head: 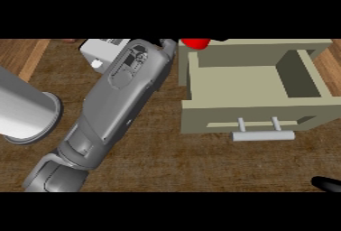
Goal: Pick up the can, place it into the drawer and close the drawer
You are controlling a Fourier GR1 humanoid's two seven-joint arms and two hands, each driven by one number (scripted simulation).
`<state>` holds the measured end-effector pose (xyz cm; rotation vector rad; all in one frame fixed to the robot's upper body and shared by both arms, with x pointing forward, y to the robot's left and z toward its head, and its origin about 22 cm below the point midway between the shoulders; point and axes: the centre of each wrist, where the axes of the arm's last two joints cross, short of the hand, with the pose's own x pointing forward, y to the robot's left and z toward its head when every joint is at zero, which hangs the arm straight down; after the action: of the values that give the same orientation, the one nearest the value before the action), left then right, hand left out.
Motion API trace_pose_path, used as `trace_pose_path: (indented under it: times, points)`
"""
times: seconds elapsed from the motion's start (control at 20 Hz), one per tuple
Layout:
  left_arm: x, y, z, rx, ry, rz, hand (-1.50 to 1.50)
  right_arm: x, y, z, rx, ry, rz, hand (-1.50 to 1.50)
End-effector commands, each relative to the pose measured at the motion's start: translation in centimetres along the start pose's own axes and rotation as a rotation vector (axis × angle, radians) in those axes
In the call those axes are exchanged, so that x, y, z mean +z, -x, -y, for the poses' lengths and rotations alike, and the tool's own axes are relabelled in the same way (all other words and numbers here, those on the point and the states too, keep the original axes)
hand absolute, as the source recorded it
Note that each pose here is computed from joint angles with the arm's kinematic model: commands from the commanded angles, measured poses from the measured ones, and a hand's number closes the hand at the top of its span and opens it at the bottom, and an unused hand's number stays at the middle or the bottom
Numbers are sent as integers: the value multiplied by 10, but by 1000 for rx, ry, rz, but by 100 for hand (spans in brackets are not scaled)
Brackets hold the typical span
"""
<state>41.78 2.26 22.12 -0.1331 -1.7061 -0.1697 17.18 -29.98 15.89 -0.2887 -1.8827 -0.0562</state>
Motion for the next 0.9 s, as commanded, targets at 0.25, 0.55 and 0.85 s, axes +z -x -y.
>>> trace_pose_path:
  times: [0.25, 0.55, 0.85]
  points:
    - [-17, -26, 25, -54, 19, -35, 150, 2, -8, -2, -6, 10, 6, -150]
    - [-21, -33, 40, -104, -54, -29, 150, -7, -1, -8, -23, -42, 29, -150]
    - [-27, -22, 34, -131, -113, -15, 150, -10, -4, -13, -19, -50, 29, -150]
